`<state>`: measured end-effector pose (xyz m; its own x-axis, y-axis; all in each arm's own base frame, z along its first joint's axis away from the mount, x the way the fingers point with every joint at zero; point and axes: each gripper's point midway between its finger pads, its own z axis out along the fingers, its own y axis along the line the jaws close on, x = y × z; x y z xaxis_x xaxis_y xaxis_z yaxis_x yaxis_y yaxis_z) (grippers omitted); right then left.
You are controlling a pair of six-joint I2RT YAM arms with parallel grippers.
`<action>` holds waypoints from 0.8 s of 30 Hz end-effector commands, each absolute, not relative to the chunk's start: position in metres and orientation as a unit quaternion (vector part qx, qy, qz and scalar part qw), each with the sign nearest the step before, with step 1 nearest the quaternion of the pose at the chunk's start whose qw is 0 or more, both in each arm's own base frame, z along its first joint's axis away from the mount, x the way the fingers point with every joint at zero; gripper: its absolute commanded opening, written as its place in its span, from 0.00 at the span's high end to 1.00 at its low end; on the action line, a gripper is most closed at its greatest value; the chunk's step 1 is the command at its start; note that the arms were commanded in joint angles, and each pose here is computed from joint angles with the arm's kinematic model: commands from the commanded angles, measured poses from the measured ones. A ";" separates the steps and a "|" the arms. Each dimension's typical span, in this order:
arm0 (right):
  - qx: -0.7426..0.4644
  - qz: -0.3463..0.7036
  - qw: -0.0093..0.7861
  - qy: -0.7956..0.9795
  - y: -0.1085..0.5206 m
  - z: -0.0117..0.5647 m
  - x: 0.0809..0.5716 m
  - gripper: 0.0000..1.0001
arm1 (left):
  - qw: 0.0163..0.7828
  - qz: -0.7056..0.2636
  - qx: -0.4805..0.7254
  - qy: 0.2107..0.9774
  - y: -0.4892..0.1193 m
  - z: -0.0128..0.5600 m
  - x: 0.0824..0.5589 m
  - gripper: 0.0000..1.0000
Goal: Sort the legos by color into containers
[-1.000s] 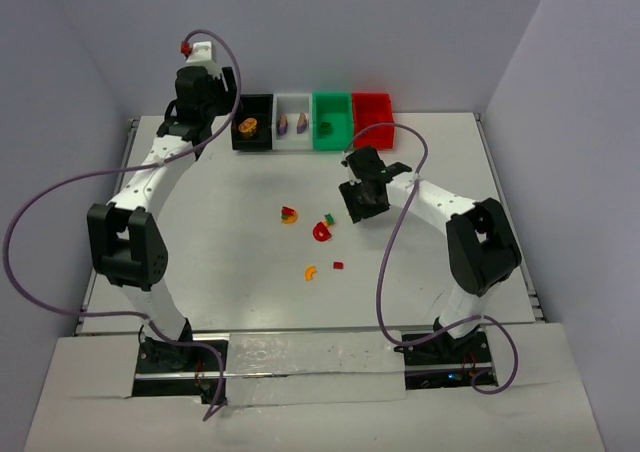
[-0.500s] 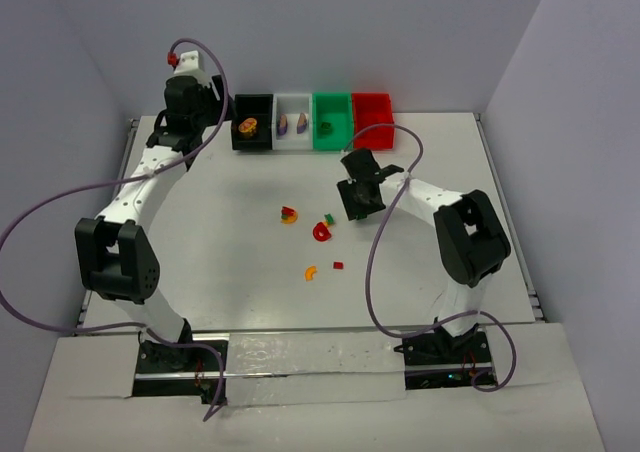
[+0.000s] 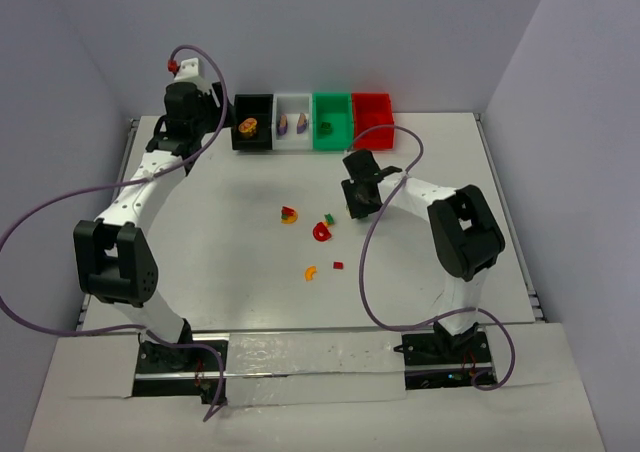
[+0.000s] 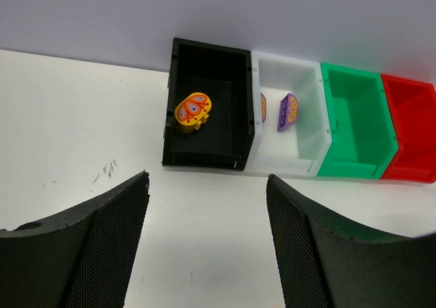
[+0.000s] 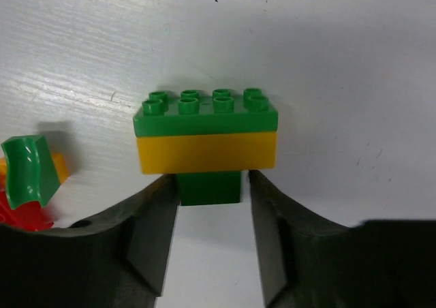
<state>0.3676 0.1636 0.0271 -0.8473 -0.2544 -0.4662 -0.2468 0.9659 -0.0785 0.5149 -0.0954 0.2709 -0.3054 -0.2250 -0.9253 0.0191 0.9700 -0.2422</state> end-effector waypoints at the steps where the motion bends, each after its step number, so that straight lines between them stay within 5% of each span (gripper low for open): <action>1: -0.119 -0.016 0.263 0.957 0.162 0.027 0.381 0.51 | 0.613 -0.126 -0.062 0.778 -0.096 0.301 0.507 0.25; 7: -0.127 -0.011 0.258 0.958 0.163 0.025 0.380 0.71 | 0.593 -0.160 -0.013 0.789 -0.112 0.300 0.494 0.23; 8: -0.134 -0.005 0.258 0.957 0.164 0.025 0.376 0.85 | 0.586 -0.175 0.008 0.791 -0.115 0.300 0.487 0.22; 11: -0.171 0.032 0.268 0.947 0.174 0.039 0.367 1.00 | 0.571 -0.211 0.049 0.792 -0.124 0.302 0.466 0.20; 18: -0.289 0.119 0.358 0.880 0.200 0.126 0.356 1.00 | 0.472 -0.400 0.126 0.776 -0.174 0.302 0.384 0.05; 24: -0.396 0.173 0.422 0.797 0.241 0.197 0.327 1.00 | 0.334 -0.547 0.132 0.757 -0.215 0.279 0.325 0.03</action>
<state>0.3417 0.2031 0.1402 -0.5544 -0.4403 -0.7063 -0.6192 0.7852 -0.0034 0.3697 -0.1841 0.2785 -0.5977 -0.2028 -0.7756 0.5447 0.6072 -0.5785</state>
